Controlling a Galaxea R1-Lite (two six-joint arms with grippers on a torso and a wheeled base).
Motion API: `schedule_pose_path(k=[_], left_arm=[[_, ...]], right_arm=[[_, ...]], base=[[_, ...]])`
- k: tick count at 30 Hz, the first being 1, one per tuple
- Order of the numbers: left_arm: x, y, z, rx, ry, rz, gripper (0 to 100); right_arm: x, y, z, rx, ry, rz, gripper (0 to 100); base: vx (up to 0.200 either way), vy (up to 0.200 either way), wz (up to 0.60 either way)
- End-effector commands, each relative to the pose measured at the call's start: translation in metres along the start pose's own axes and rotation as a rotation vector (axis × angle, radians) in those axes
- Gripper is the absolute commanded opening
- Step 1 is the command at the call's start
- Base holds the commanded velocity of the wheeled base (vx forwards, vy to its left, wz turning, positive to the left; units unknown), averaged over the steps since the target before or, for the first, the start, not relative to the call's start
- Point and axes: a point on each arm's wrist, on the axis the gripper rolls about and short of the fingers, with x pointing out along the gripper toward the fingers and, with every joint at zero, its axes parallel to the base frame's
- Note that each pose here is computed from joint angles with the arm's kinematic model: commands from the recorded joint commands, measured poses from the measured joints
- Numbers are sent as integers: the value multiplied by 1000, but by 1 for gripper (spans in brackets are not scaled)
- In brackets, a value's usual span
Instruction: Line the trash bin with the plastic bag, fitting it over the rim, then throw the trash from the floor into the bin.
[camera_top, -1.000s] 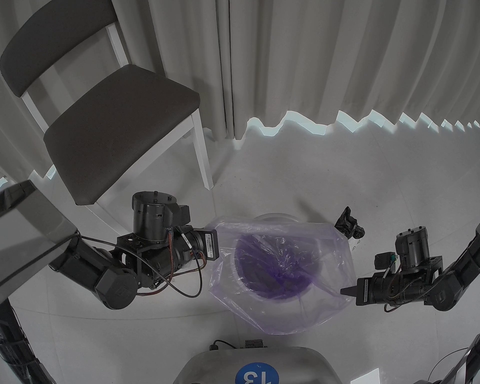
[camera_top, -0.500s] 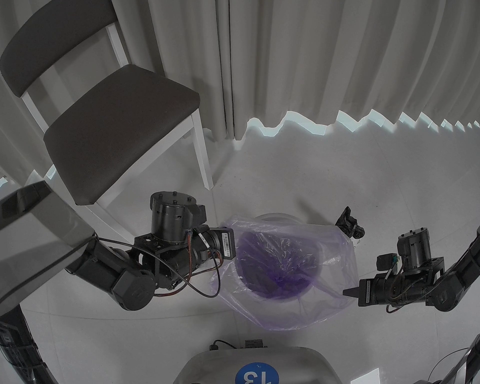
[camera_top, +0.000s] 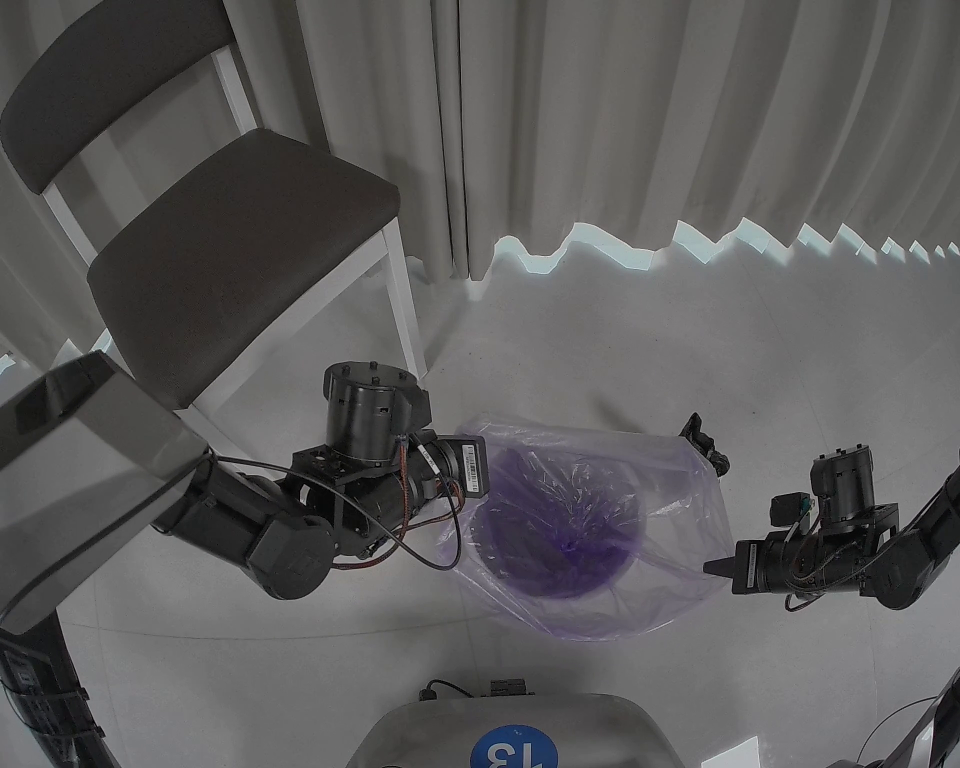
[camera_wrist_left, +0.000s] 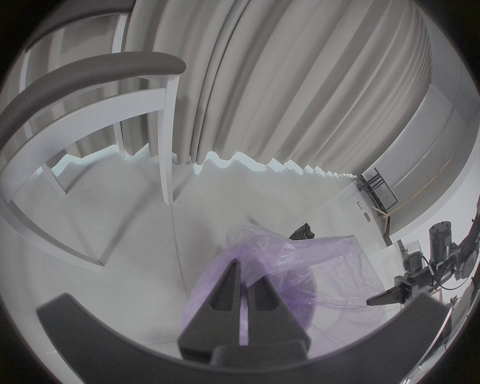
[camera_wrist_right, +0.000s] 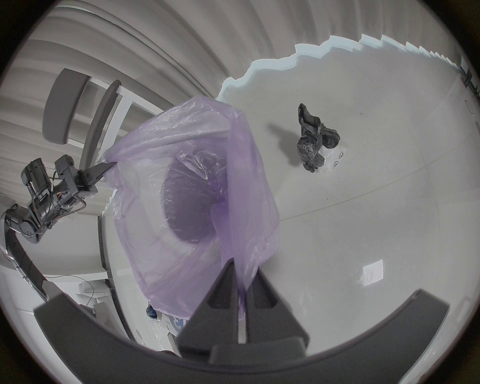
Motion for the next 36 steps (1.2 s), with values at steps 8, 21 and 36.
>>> schedule_pose_path(k=[8,21,36], left_arm=[[14,17,-19,-17,56,77,0],[-3,37,-18,-34,62,121,0],[21,15,-12,-23,12,61,0]], right_arm=[[15,10,-13,-32,65,24,0],[31,21,-34,-90,55,48,0],[50,-13,-29,-36,-5,-10,0]], base=[[0,0,0],[0,0,0],[0,0,0]])
